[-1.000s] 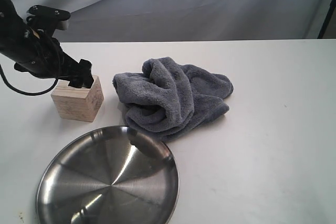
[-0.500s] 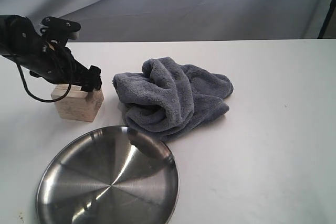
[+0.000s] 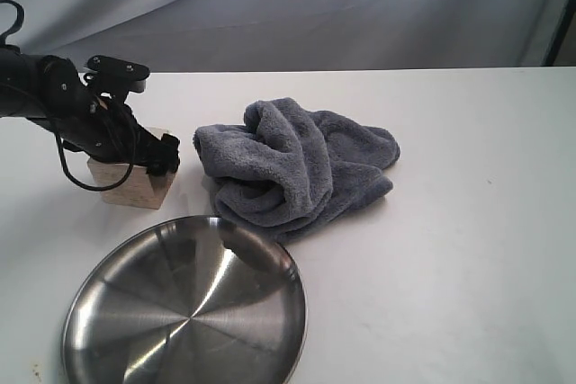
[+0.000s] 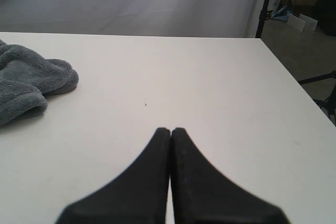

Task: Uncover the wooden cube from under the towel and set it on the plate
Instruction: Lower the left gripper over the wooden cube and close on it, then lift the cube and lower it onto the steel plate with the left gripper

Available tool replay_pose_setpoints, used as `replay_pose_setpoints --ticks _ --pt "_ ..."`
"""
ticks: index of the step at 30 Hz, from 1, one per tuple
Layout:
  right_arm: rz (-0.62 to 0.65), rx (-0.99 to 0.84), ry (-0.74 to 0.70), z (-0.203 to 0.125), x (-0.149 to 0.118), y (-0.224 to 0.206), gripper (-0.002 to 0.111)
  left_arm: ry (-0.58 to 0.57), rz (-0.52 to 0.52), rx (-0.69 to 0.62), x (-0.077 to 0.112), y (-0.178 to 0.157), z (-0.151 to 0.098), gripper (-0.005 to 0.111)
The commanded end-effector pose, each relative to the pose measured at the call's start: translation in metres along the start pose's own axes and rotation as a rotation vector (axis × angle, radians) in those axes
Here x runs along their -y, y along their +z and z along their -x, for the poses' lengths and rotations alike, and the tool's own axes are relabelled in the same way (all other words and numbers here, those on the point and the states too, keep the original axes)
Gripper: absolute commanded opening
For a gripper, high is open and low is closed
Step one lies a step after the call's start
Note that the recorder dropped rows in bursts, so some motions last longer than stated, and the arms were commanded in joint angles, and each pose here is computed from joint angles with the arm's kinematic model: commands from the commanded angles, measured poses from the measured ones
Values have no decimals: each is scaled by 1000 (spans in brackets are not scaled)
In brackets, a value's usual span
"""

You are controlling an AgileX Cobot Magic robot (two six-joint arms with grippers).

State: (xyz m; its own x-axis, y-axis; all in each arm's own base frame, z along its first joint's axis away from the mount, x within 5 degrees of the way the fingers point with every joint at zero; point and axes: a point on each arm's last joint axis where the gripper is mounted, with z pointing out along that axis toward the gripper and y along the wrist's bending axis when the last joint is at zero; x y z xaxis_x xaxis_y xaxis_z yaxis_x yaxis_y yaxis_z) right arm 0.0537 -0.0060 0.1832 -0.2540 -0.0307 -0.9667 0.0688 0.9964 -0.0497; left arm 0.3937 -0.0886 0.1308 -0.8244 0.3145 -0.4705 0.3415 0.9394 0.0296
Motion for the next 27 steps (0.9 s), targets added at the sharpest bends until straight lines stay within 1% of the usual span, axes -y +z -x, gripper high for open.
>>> replay_pose_setpoints --ticks 1,2,4,5,6,8,11,13,16,20,24,26,27 --pt "6 17 -2 1 0 0 0 -46 4 29 -1 -2 3 104" --pt "6 17 -2 1 0 0 0 -53 4 29 -1 -2 3 104" --pt "6 17 -2 1 0 0 0 -53 4 29 -1 -2 3 99" --pt "6 17 -2 1 0 0 0 -56 4 29 -1 -2 3 94" --pt "6 17 -2 1 0 0 0 -56 4 29 -1 -2 3 86" --pt "6 17 -2 1 0 0 0 -56 3 25 -1 -2 3 67" --pt "6 17 -2 1 0 0 0 -56 0 12 -1 -2 1 30" --pt "6 17 -2 1 0 0 0 -56 -2 0 -1 -2 0 0" --pt "6 17 -2 1 0 0 0 -52 -3 -5 -1 -2 0 0" --pt "6 17 -2 1 0 0 0 -51 -8 -20 0 -11 1 0" --pt "6 17 -2 1 0 0 0 -43 -16 -13 1 -44 7 0" --pt "6 17 -2 1 0 0 0 -40 -21 -8 2 -66 10 0" --pt "6 17 -2 1 0 0 0 -37 -23 6 3 -83 12 0"
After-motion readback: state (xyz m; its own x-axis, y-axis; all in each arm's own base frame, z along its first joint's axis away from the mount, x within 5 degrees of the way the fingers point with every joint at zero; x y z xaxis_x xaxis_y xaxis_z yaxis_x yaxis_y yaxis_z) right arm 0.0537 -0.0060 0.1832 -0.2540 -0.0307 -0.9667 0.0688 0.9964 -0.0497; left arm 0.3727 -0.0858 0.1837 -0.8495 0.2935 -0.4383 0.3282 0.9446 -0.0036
